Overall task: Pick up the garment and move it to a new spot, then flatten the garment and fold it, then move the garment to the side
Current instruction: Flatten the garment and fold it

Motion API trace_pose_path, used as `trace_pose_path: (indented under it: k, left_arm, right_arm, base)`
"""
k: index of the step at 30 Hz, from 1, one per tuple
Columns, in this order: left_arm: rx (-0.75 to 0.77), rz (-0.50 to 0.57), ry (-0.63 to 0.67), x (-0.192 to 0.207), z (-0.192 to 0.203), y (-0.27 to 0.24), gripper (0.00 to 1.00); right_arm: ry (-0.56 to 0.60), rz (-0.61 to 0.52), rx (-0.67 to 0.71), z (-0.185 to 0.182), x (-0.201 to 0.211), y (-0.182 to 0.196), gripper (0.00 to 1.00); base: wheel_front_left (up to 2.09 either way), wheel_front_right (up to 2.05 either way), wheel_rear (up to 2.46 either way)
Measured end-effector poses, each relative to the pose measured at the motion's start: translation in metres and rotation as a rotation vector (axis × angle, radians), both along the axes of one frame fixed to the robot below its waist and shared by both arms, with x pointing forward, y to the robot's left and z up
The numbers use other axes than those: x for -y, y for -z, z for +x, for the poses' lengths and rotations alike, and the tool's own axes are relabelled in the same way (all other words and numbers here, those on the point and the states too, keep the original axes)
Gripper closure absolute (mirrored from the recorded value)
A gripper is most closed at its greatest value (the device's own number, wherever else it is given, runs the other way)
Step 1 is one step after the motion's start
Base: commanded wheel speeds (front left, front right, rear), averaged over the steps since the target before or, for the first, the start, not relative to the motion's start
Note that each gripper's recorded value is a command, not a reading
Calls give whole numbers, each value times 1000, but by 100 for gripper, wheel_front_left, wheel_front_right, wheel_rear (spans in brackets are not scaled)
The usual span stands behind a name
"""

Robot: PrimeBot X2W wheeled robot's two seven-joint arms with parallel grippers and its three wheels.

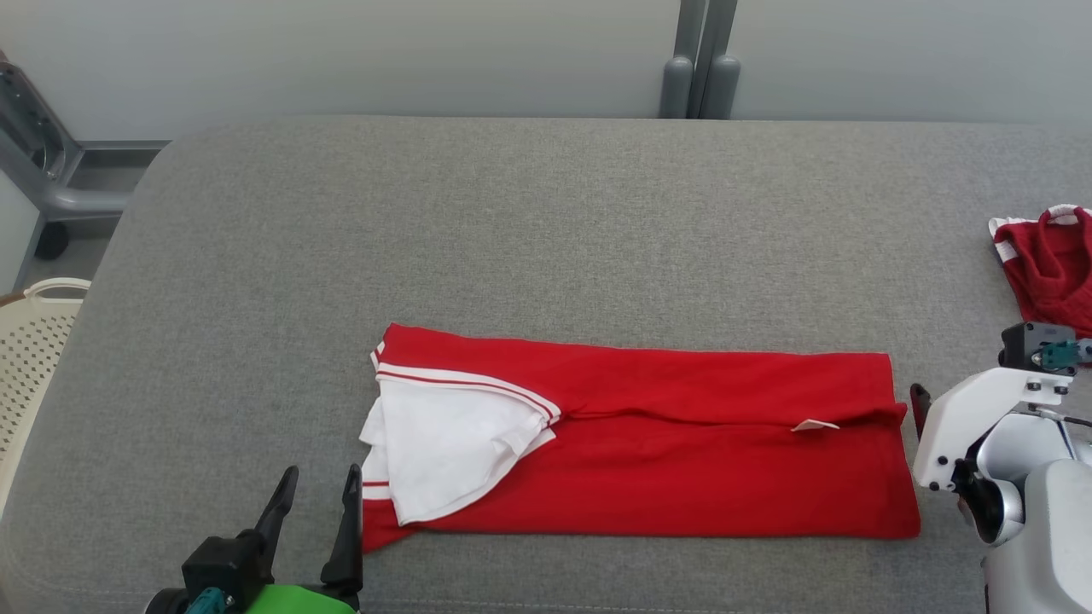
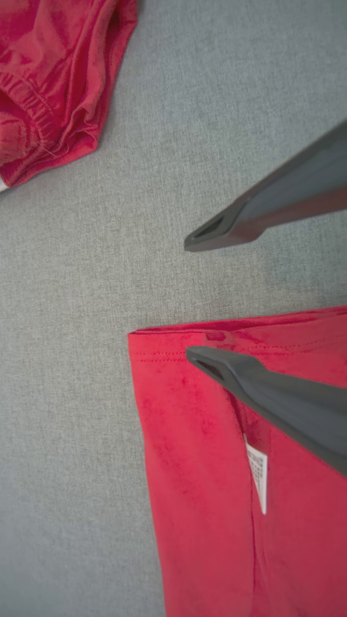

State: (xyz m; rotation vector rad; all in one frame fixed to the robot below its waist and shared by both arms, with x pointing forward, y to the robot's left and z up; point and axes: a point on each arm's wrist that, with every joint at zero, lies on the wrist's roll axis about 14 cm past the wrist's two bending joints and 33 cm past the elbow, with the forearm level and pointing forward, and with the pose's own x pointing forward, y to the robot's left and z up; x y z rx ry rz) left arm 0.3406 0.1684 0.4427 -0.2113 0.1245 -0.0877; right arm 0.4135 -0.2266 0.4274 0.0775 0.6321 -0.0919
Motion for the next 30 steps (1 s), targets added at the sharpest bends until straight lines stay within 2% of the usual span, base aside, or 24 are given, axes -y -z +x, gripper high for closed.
trace_pose_path:
  k: [5,8,18,30]
  left_arm:
    - [3,-1,3,1,0,-1,0]
    - [2,-1,2,1,0,0,0]
    - [-27,2,-2,-1,-1,8,0]
    - [-30,1,8,2,-1,9,0]
  right_arm:
    - [22,-8,81,6,9,-29,0]
    - [13,-12,82,7,7,-32,0]
    - [-39,18,-62,-1,-14,16,0]
    - [-54,49,-139,-9,-24,43,0]
  base:
    - [0,0,0]
    - [0,0,0]
    - [0,0,0]
    - [0,0,0]
